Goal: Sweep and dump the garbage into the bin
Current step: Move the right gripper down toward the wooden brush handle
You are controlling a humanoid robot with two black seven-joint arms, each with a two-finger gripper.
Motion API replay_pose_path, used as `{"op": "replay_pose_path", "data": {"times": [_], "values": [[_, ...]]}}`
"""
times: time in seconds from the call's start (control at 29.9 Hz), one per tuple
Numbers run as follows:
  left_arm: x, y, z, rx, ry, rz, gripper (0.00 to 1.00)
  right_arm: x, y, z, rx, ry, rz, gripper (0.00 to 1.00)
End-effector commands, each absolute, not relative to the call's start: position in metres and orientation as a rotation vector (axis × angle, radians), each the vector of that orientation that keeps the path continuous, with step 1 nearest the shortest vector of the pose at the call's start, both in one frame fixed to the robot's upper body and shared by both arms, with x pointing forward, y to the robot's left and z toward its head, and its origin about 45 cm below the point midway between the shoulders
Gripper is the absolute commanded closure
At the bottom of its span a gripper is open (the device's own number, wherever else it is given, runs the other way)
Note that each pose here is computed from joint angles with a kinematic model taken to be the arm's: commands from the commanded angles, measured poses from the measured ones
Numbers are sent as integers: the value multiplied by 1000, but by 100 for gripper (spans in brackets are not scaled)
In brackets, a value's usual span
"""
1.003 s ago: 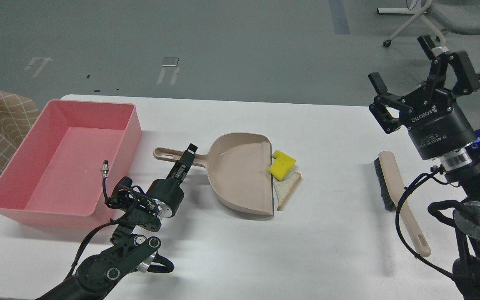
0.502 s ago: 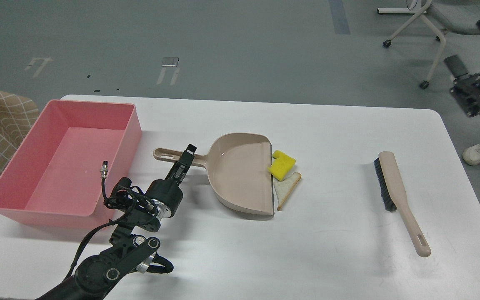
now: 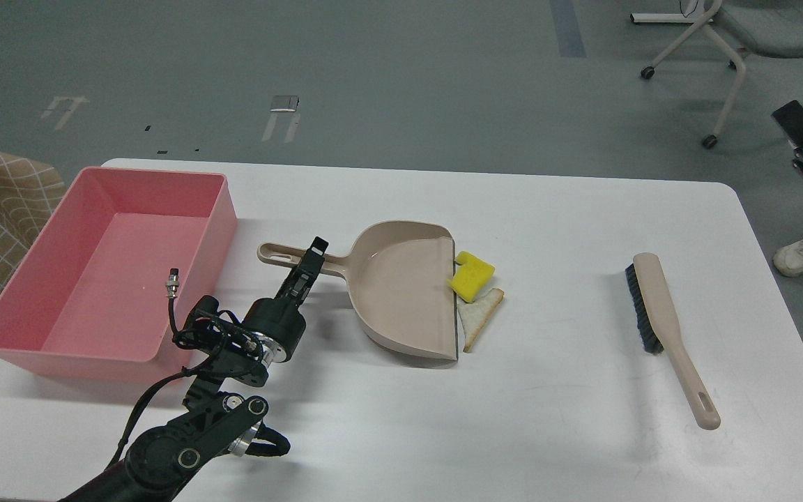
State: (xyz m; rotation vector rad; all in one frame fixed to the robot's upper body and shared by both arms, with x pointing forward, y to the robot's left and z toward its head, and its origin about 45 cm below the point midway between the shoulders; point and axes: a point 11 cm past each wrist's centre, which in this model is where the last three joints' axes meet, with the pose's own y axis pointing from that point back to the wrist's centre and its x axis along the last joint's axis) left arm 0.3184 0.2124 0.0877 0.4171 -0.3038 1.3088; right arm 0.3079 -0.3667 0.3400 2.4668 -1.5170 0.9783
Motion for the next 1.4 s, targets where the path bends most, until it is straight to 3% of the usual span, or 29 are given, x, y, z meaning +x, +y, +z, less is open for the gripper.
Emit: {"op": "replay_pose_path", "data": {"times": [0.0, 0.4, 0.67, 1.37], "values": [[317, 214, 86, 424, -298, 1310, 79, 308, -369, 333, 2450, -1523, 942, 1], [311, 216, 80, 451, -306, 1284, 81, 302, -373, 327, 2425, -1508, 908, 1], [311, 218, 80, 454, -309, 1286, 81, 292, -409, 318, 2171, -1305, 803, 1], [313, 216, 83, 444, -312, 1289, 80, 272, -381, 208, 1688, -392, 926, 1]]}}
